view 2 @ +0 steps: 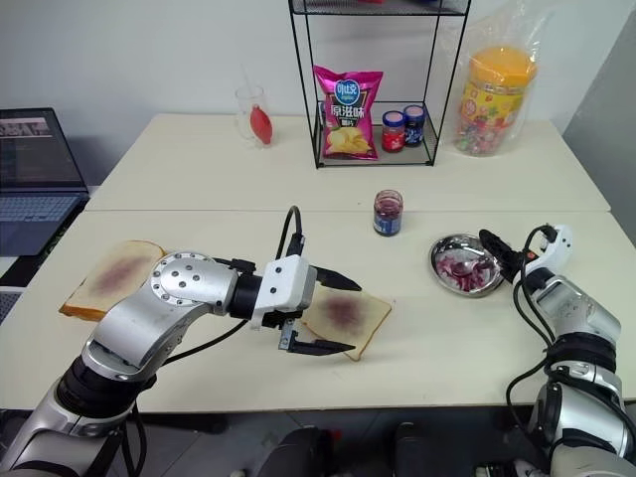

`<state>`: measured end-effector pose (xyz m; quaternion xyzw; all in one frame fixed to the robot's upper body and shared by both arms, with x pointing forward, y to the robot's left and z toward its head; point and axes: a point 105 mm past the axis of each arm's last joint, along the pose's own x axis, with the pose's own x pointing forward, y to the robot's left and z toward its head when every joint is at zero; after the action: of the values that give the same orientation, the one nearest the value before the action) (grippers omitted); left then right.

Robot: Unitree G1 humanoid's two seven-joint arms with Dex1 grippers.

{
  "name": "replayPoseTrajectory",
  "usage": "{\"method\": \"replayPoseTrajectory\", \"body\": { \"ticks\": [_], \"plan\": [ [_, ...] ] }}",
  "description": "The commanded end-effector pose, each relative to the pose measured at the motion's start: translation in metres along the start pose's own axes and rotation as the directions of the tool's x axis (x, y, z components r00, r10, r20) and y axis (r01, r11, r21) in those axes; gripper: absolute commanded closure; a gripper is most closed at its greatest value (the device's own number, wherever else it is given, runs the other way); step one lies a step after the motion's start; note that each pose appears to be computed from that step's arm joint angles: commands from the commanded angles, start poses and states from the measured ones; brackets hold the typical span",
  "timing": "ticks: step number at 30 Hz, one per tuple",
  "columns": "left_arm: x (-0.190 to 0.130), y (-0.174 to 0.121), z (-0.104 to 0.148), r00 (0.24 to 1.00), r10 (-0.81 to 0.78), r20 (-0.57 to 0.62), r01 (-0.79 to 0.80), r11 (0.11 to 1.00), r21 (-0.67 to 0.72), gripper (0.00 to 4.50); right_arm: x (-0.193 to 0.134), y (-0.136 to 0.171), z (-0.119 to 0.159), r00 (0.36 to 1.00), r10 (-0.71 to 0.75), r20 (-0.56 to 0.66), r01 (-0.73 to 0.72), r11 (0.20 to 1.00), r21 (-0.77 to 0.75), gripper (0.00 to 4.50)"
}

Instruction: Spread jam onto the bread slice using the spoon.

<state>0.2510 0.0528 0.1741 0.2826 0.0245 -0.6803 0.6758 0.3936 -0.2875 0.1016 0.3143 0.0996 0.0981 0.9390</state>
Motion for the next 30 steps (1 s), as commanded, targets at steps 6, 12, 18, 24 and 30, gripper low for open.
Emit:
{"method": "replayPoseTrajectory", "body": {
  "ticks": [6, 12, 18, 24, 30],
  "plan": [
    [0.002, 0.001, 0.005, 1.000, 0.000, 0.003, 0.000, 0.999, 0.050, 0.00, -0.002, 0.003, 0.027, 0.997, 0.032, 0.076, -0.029, 0.999, -0.039, 1.86],
    [0.003, 0.001, 0.004, 1.000, 0.005, 0.003, -0.006, 0.999, 0.052, 0.00, -0.009, 0.003, 0.037, 0.994, 0.051, 0.096, -0.047, 0.998, -0.047, 3.24],
    [0.003, 0.001, 0.004, 1.000, 0.010, 0.004, -0.010, 0.999, 0.051, 0.00, -0.012, 0.007, 0.040, 0.992, 0.073, 0.100, -0.069, 0.997, -0.043, 4.48],
    [0.001, 0.002, 0.002, 0.999, 0.032, 0.007, -0.033, 0.999, 0.036, 0.00, -0.022, 0.022, 0.040, 0.987, 0.130, 0.096, -0.126, 0.991, -0.047, 4.48],
    [-0.001, 0.002, 0.001, 0.998, 0.056, 0.016, -0.056, 0.998, 0.014, 0.00, -0.037, 0.049, 0.037, 0.978, 0.189, 0.088, -0.172, 0.970, -0.171, 4.48]
  ]
}}
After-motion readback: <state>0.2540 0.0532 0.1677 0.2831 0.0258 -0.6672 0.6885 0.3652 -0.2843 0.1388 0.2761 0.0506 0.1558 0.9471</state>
